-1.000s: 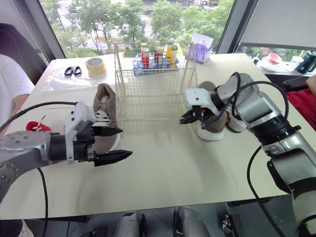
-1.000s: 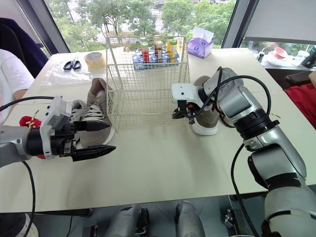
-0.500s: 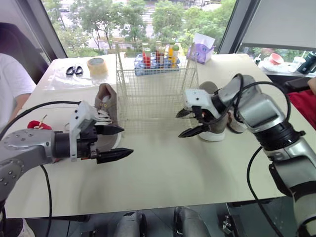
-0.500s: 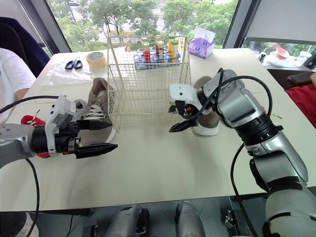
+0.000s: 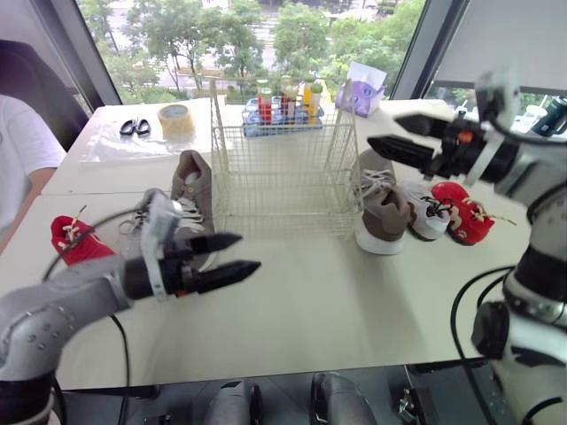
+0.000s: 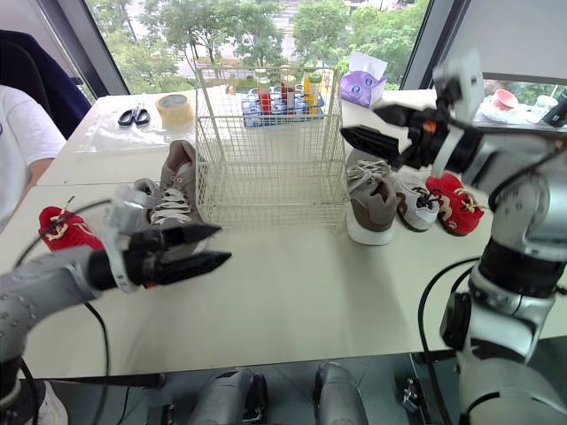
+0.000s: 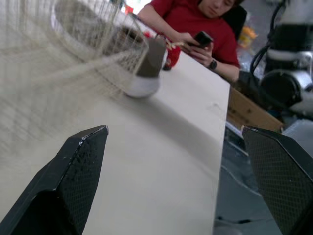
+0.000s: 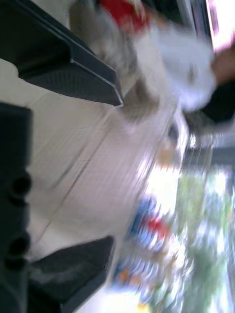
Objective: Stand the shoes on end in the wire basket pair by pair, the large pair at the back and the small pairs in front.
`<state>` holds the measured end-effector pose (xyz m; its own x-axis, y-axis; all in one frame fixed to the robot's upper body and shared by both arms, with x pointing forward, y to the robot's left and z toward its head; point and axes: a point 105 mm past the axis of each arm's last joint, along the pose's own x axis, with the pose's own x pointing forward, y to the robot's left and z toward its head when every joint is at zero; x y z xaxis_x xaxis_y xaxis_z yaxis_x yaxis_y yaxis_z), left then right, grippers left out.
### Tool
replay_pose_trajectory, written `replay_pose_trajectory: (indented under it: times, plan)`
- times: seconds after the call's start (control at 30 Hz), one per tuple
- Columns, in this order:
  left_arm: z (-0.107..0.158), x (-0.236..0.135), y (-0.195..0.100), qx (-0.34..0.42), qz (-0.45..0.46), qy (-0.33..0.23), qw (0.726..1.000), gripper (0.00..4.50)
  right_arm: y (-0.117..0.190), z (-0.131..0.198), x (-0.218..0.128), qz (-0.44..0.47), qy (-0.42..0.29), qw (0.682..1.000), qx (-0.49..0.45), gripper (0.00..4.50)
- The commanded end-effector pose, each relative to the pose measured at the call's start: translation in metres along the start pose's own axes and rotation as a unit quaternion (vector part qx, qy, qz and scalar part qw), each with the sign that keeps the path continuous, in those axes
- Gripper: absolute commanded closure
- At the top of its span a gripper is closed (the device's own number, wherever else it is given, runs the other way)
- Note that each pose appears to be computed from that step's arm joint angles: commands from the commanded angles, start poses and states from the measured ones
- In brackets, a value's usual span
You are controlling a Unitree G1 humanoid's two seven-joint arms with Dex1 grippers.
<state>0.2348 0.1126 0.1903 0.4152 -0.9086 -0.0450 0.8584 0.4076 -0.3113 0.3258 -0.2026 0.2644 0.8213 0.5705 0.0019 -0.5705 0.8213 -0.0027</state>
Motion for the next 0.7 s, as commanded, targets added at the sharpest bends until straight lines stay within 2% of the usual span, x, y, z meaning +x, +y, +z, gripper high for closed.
replay_pose_trajectory:
  times: [0.03, 0.13, 0.27, 0.4, 0.7]
  plan:
    - [0.008, 0.011, -0.009, 0.026, 0.006, -0.028, 0.999, 0.0, -0.02, 0.005, -0.02, -0.135, -0.039, 0.986, -0.085, 0.01]
    - [-0.004, 0.023, -0.011, 0.032, 0.007, -0.011, 0.999, 0.0, -0.025, -0.029, -0.026, -0.182, -0.033, 0.982, -0.049, 0.01]
    - [-0.016, 0.024, -0.014, 0.046, 0.002, 0.02, 0.999, 0.0, -0.016, -0.042, -0.018, -0.207, -0.059, 0.976, -0.007, 0.01]
    - [-0.018, 0.021, -0.009, 0.043, 0.007, 0.022, 0.999, 0.0, -0.012, -0.068, -0.007, -0.22, -0.053, 0.973, 0.042, 0.01]
    - [-0.02, 0.019, -0.001, 0.043, 0.022, 0.024, 0.999, 0.0, -0.039, -0.118, 0.01, -0.278, -0.021, 0.959, 0.042, 0.01]
